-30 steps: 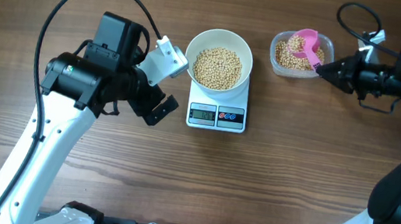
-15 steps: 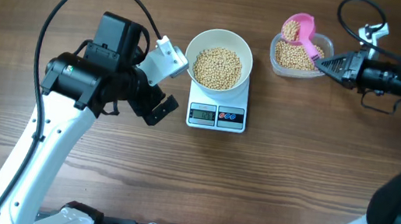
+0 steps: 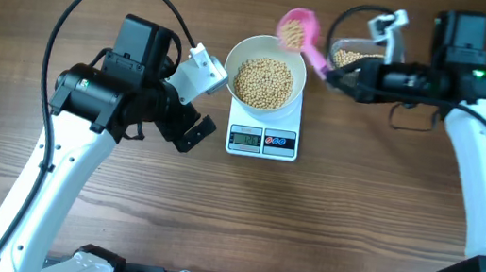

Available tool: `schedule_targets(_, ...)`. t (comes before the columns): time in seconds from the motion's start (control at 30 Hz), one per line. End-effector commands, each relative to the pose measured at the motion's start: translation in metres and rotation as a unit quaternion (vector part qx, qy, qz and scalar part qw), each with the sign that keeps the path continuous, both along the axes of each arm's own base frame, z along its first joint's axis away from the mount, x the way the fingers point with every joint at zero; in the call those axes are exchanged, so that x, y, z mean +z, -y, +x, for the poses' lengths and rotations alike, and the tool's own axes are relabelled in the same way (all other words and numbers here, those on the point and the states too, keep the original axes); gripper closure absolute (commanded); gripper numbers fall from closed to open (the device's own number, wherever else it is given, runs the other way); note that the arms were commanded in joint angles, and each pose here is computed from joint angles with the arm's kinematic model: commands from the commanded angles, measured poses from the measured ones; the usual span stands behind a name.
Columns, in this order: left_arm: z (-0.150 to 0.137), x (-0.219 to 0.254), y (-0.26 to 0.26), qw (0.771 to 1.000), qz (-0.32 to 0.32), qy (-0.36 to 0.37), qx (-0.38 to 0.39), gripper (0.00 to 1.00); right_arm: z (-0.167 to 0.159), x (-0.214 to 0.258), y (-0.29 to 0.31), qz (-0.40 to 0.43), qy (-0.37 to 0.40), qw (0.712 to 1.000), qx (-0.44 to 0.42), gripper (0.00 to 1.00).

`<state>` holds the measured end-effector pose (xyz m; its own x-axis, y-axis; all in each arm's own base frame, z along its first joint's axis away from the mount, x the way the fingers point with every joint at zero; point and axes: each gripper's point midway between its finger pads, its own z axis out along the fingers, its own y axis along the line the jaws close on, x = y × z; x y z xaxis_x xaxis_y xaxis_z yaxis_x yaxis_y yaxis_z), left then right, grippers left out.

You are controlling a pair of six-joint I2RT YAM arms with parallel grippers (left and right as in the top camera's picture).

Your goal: Scoop item into bowl and weigh 150g on scale

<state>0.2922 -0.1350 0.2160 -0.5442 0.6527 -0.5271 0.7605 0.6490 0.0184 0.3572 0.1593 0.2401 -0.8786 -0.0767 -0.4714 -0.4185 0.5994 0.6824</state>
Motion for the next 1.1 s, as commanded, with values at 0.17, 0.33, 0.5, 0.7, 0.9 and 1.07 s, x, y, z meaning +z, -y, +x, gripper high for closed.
schedule_targets(0.17,-0.002,0.004,0.0,1.0,-0.002,0.007,-0.008,0.0,-0.002,-0.021,-0.004,-0.118,0.014,0.993,-0.01,0.96)
schedule_targets(0.33,-0.002,0.004,0.0,1.0,-0.002,0.007,-0.008,0.0,0.007,-0.031,0.001,-0.186,0.051,0.981,-0.015,0.96)
schedule_targets(0.5,-0.002,0.004,0.0,1.0,-0.002,0.007,-0.007,0.0,0.015,-0.032,-0.005,-0.226,0.098,0.969,0.0,0.96)
schedule_targets(0.7,-0.002,0.004,0.0,1.0,-0.002,0.007,-0.007,0.0,0.012,-0.037,-0.013,-0.278,0.128,0.952,0.024,0.96)
schedule_targets(0.9,-0.002,0.004,0.0,1.0,-0.002,0.007,-0.008,0.0,0.011,-0.042,-0.014,-0.344,0.158,0.925,0.037,0.96)
schedule_targets(1.07,-0.002,0.004,0.0,1.0,-0.003,0.007,-0.008,0.0,0.011,-0.042,-0.016,-0.354,0.165,0.92,0.041,0.96)
